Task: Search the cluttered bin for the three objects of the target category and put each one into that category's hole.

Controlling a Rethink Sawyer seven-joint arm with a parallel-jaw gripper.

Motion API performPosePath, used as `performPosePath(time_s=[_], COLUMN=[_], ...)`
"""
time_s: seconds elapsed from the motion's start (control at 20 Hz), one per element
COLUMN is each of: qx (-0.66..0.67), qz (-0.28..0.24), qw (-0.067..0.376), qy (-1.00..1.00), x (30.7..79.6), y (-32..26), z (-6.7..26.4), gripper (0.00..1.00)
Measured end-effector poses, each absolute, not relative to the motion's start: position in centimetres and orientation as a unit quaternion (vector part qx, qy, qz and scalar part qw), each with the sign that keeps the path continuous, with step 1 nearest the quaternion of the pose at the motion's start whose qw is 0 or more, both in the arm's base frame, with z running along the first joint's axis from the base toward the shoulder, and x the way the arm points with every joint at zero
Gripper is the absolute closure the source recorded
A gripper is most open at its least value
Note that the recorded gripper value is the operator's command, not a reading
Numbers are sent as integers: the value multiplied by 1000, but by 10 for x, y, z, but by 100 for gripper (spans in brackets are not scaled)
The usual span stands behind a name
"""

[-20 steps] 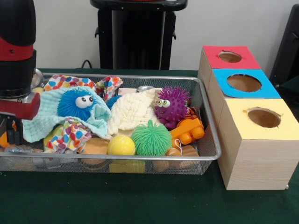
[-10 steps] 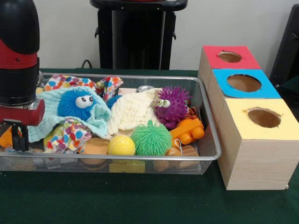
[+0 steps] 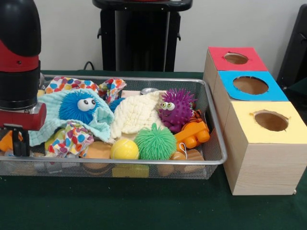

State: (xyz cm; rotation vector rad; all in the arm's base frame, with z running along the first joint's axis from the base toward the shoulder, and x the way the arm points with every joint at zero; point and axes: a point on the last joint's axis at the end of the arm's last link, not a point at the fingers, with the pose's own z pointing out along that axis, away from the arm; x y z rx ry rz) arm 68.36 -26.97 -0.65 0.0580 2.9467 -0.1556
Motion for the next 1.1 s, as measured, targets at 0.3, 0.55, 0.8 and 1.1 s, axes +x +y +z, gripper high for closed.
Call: performPosePath(time_s=[0.3,0.55,0.8,1.1], qx=[22,25,26,27], qz=[-47,-46,-46,-46], qw=[101,102,103,103], qy=[993,993,993,993], x=[687,686,686,686], y=[-270,-274,-276,-276], z=[-3,-3,-2,-2], gripper=[100,100,100,100])
